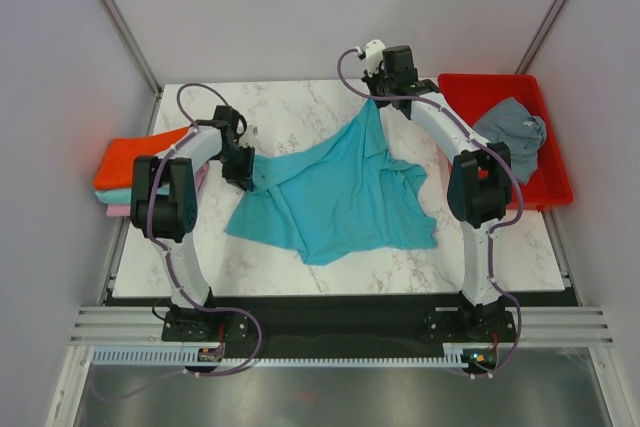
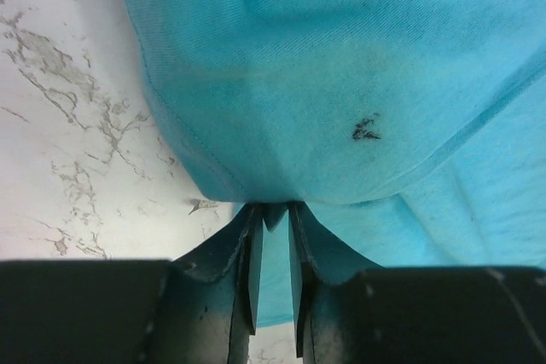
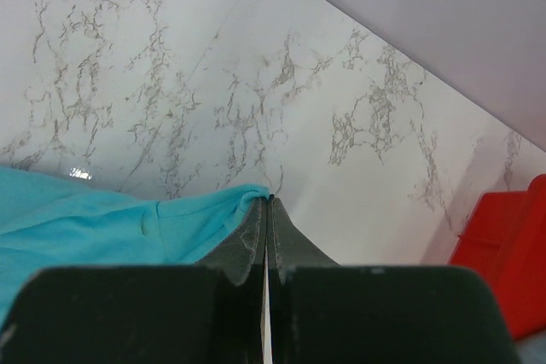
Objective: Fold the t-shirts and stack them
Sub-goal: Flatten the tshirt out
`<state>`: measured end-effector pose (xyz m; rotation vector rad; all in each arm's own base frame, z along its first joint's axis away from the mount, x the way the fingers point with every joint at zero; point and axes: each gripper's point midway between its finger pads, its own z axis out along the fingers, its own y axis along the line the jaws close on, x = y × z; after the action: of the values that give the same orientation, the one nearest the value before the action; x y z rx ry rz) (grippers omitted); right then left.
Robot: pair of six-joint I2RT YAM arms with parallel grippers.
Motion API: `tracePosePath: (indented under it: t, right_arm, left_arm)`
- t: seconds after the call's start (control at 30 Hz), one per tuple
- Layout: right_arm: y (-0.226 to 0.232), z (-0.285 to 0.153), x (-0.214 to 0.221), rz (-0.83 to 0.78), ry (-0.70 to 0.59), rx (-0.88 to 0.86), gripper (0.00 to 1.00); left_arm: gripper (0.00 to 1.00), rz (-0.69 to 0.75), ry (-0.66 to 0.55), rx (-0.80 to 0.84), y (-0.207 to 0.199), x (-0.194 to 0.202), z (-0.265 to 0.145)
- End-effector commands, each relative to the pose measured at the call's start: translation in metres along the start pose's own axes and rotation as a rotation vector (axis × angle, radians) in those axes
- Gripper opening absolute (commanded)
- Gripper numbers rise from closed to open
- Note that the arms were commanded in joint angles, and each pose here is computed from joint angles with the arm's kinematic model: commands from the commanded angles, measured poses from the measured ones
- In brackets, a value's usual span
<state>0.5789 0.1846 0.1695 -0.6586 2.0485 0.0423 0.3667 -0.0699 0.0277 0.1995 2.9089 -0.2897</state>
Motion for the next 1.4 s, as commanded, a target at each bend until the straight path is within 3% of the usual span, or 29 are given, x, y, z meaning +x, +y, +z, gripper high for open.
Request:
tracePosePath:
  t: [0.0, 0.1, 0.17, 0.43, 0.6, 0.77, 0.9, 1.1, 1.27, 1.37]
  right_arm:
    - [-0.015, -0.012, -0.038, 0.017, -0.099, 0.047, 0.00]
    - [-0.016, -0.014, -0.041, 0.020, -0.105, 0.048, 0.00]
    - [-0.016, -0.015, -0.042, 0.017, -0.107, 0.049, 0.00]
    - [-0.022, -0.022, -0.041, 0.016, -0.099, 0.085, 0.00]
    - [-0.063, -0.054, -0.070, 0.026, -0.166, 0.191, 0.00]
    - [-0.095, -0.108, -0.101, -0.024, -0.224, 0.311, 0.00]
    - [-0.097, -0.166, -0.119, 0.020, -0.273, 0.331, 0.00]
    - [-0.086, -0.265, -0.135, 0.015, -0.376, 0.329, 0.00]
    - [-0.069, -0.326, -0.120, -0.017, -0.383, 0.287, 0.00]
    - [-0.057, -0.392, -0.122, -0.009, -0.454, 0.266, 0.00]
  left_arm:
    - [0.25, 0.033, -0.067, -0.004, -0.002, -0.014, -0.013]
    - [0.19, 0.039, -0.070, 0.005, -0.004, -0.015, -0.014]
    - [0.02, 0.040, -0.066, 0.011, -0.004, -0.013, -0.013]
    - [0.02, 0.065, -0.090, -0.045, 0.003, -0.014, -0.032]
    - [0.02, 0.135, -0.270, -0.126, 0.005, -0.053, -0.094]
    - [0.02, 0.183, -0.487, -0.108, -0.015, -0.084, -0.170]
    - [0.02, 0.195, -0.587, -0.086, -0.028, -0.082, -0.211]
    - [0.02, 0.220, -0.775, -0.112, -0.039, -0.065, -0.284]
    - [0.02, 0.267, -0.928, -0.122, -0.051, -0.047, -0.341]
    - [0.02, 0.294, -1.035, -0.117, -0.061, -0.029, -0.380]
